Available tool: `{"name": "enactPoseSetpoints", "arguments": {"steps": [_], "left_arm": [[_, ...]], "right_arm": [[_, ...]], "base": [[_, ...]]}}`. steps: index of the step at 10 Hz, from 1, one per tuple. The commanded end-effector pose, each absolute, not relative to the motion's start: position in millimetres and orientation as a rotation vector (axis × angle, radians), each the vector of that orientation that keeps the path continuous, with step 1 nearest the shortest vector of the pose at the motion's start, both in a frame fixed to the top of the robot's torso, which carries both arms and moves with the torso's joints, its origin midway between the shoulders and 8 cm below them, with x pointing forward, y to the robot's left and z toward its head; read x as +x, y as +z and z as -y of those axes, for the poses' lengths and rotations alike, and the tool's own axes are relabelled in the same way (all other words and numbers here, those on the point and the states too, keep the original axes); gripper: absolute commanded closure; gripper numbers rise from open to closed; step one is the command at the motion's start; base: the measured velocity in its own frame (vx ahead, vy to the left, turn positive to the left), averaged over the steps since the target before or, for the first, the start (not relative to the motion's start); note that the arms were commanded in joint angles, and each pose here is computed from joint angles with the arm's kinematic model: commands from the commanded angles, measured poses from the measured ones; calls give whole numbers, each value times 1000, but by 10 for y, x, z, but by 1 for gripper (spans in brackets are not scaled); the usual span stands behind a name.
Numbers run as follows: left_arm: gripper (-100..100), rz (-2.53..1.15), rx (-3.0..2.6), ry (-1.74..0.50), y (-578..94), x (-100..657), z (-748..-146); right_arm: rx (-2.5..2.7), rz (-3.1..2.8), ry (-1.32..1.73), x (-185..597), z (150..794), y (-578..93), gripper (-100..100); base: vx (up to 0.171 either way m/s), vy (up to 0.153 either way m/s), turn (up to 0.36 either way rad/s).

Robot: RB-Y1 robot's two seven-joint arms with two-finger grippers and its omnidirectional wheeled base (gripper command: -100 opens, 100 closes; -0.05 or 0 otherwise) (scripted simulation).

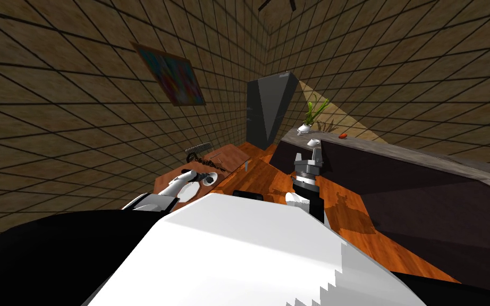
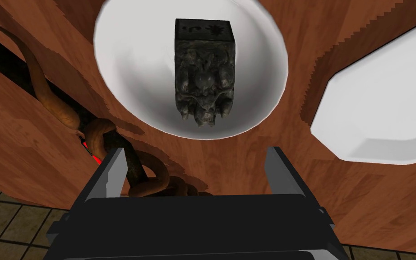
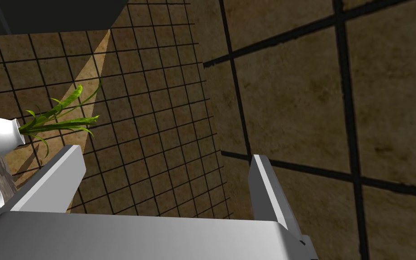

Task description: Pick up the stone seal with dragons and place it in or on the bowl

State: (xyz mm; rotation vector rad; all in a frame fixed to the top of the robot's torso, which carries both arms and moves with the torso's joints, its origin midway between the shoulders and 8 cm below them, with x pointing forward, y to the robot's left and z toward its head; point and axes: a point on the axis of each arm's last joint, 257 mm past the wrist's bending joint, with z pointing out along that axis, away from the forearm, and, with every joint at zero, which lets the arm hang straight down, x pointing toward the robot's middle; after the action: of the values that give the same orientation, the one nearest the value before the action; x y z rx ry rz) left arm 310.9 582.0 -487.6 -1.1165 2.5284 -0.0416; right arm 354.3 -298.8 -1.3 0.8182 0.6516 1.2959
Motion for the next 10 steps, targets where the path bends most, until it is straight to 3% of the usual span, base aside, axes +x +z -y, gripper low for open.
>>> {"name": "enactPoseSetpoints", "arguments": {"steps": [1, 10], "left_arm": [[-100, -2536, -1099, -66, -4878, 3066, -5811], [-100, -2480, -1153, -77, -4700, 2708, -6343]], "right_arm": [[818, -652, 1296, 3543, 2988, -13, 0], [818, -652, 1296, 3543, 2989, -13, 0]], "base": [[12, -44, 7], [18, -47, -46]]}}
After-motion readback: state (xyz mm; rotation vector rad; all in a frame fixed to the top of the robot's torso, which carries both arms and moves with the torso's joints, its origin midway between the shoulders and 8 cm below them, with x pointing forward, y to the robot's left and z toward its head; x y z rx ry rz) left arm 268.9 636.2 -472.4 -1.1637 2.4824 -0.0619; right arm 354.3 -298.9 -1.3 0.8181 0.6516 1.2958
